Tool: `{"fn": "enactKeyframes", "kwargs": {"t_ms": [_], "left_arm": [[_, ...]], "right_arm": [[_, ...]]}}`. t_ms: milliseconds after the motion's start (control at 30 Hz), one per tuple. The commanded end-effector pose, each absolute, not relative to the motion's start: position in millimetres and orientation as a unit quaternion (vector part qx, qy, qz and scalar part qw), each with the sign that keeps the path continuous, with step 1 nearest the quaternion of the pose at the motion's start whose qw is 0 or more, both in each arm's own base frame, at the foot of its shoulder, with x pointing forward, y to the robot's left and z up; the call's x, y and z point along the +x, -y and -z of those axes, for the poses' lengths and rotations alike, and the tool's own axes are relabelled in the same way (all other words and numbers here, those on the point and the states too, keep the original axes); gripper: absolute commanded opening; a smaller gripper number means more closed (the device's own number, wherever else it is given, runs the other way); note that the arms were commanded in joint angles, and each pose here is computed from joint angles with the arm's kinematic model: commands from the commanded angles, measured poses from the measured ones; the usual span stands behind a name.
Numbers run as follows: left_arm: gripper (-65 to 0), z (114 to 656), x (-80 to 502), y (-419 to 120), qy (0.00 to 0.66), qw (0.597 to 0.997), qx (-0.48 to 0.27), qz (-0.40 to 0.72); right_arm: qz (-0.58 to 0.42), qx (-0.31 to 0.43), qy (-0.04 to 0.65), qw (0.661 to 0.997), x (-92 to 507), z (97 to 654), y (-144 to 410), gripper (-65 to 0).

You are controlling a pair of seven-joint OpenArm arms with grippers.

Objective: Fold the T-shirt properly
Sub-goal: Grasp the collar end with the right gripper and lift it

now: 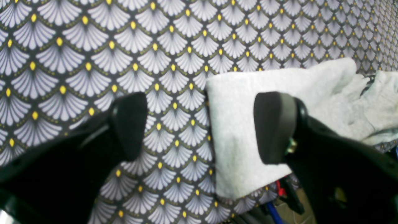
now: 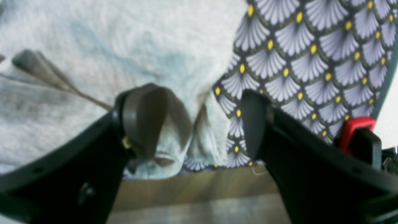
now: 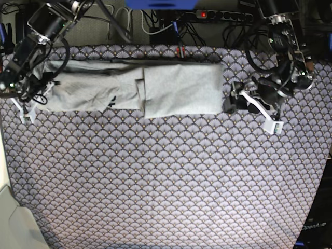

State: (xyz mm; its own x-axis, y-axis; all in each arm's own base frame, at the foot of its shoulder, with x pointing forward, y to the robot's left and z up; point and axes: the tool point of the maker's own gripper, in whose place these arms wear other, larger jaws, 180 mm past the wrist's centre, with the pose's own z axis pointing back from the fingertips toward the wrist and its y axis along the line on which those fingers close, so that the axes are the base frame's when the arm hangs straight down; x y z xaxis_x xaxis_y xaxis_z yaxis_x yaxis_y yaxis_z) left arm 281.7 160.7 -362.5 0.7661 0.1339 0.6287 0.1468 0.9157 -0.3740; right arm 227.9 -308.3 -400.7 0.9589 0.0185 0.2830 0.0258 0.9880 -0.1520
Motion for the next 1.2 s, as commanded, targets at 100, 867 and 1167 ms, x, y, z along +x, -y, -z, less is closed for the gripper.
{"fn": "enactKeyframes", "kwargs": {"t_ms": [100,867,1167], "left_arm": [[-12.8,351,289,-163,0.363,0.909,-0.206,0.007],[-12.8,353,286,-162,0.359,0.910,-0.208,0.005],[-12.8,354,286,-162,0.359,0.910,-0.207,0.005]], "right_arm": [[-0.001,-0.089,0.172,0.981,238,391,315,-22.8],[0.007,0.002,0.188,0.982,239,417,298,-23.1],[0.009,0.031,0.207,0.978,244,414,289,-37.0]]}}
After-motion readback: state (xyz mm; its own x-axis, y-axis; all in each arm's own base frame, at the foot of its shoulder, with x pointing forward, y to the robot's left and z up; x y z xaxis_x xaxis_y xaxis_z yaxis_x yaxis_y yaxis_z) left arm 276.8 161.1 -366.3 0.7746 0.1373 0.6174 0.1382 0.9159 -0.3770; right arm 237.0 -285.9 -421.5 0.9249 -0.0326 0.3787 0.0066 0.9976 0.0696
